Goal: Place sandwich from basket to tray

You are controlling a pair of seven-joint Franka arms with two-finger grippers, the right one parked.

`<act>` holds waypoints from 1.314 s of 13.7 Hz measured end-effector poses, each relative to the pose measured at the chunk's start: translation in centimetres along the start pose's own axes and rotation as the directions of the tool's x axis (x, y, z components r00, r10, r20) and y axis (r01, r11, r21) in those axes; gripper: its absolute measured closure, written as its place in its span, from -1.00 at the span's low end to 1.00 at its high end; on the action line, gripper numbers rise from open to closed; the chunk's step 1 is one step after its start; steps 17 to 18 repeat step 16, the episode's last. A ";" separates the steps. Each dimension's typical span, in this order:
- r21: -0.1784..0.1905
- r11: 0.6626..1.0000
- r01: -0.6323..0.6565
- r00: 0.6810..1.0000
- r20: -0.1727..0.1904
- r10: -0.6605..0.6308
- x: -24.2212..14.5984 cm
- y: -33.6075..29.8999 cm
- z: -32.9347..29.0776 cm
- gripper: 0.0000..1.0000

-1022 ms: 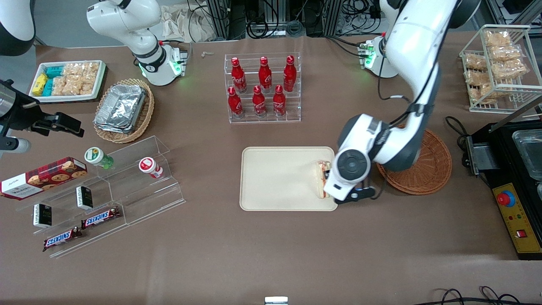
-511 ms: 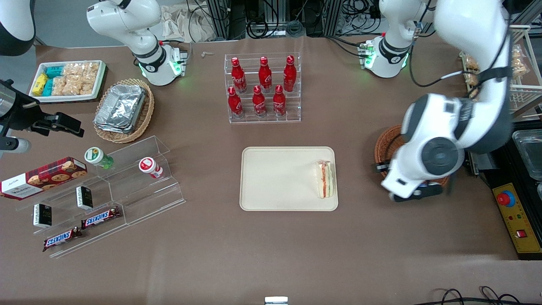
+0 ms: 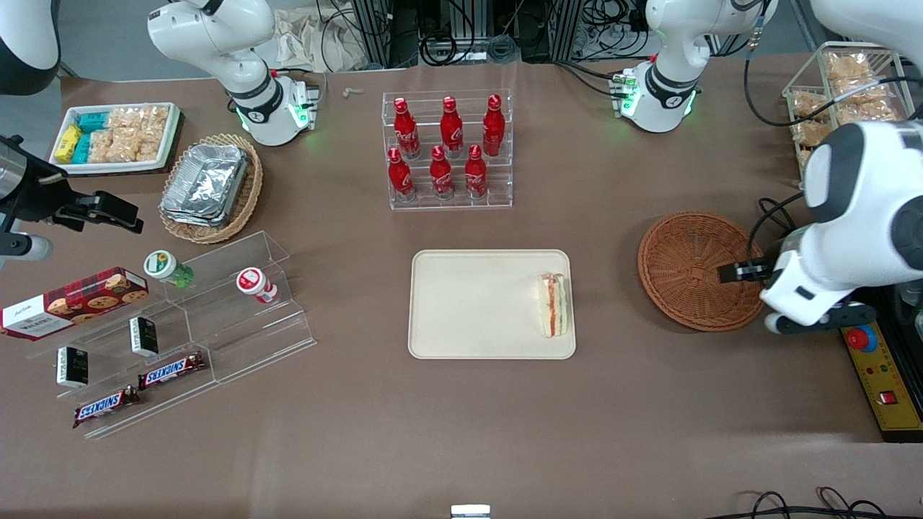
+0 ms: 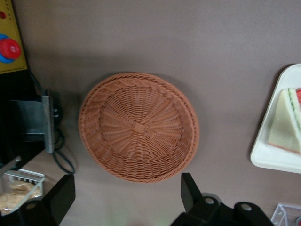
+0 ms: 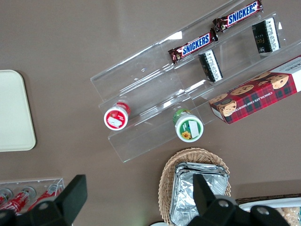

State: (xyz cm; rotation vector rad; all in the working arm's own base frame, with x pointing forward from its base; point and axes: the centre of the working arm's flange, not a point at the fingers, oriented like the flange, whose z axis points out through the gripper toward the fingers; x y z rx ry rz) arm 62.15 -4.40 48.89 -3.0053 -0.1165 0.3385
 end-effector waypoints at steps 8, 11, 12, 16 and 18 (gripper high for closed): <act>0.012 0.994 -0.110 0.994 0.004 0.110 -3.2 -5.7 -3.0 -1.00; 0.010 0.993 -0.115 0.992 -0.050 0.115 -3.1 -5.3 -4.2 -1.00; -0.001 0.993 -0.115 0.991 -0.067 0.114 -3.0 -5.2 -4.8 -1.00; -0.061 0.991 -0.117 0.985 -0.135 0.107 -3.0 -5.0 -7.6 -1.00; -0.061 0.991 -0.117 0.985 -0.135 0.107 -3.0 -5.0 -7.6 -1.00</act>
